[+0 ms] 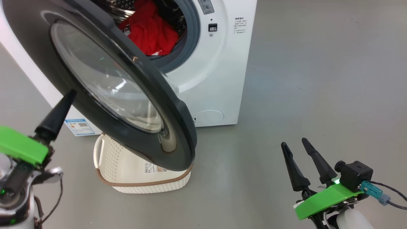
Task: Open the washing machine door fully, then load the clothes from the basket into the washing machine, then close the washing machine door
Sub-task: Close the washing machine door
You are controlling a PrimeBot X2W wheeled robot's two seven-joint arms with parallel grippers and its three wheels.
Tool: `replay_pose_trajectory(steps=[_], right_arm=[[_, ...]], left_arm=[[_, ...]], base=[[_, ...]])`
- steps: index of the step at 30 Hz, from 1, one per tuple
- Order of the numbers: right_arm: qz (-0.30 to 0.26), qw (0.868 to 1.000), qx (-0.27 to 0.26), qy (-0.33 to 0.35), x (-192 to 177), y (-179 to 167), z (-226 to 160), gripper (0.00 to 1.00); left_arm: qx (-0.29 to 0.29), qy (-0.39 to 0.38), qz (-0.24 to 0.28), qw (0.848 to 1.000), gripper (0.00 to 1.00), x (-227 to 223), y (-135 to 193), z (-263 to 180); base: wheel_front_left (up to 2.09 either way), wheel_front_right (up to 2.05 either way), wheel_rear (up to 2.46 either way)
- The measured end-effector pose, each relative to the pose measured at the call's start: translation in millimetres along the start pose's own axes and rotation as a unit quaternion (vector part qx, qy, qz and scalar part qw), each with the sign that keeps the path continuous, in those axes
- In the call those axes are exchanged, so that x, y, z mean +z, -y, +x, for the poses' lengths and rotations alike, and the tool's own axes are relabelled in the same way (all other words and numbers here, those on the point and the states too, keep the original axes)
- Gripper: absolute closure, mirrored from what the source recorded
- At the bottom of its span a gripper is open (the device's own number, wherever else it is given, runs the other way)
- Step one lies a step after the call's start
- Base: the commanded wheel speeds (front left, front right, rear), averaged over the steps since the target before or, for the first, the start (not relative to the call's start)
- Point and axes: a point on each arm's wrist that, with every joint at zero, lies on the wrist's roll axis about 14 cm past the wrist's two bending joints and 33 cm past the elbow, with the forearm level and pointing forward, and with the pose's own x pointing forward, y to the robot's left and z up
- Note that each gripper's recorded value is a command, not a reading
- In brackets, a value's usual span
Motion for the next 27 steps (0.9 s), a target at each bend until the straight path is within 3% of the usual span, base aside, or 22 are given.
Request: replay_pose_trajectory(steps=[16,27], right_arm=[[-0.001,1.0,0.013,0.002,0.6,-6.6,6.9,0.0],[-0.006,1.0,0.016,0.0,-0.2,-5.6,8.0,0.0]], left_arm=[[0.037,0.121,0.128,0.984,0.0,11.3,-43.6,-41.6],[0.081,0.165,0.15,0.971,0.0,-1.6,-82.8,-66.7]], base=[[0.0,0.0,0.0],[0.0,0.0,0.0]])
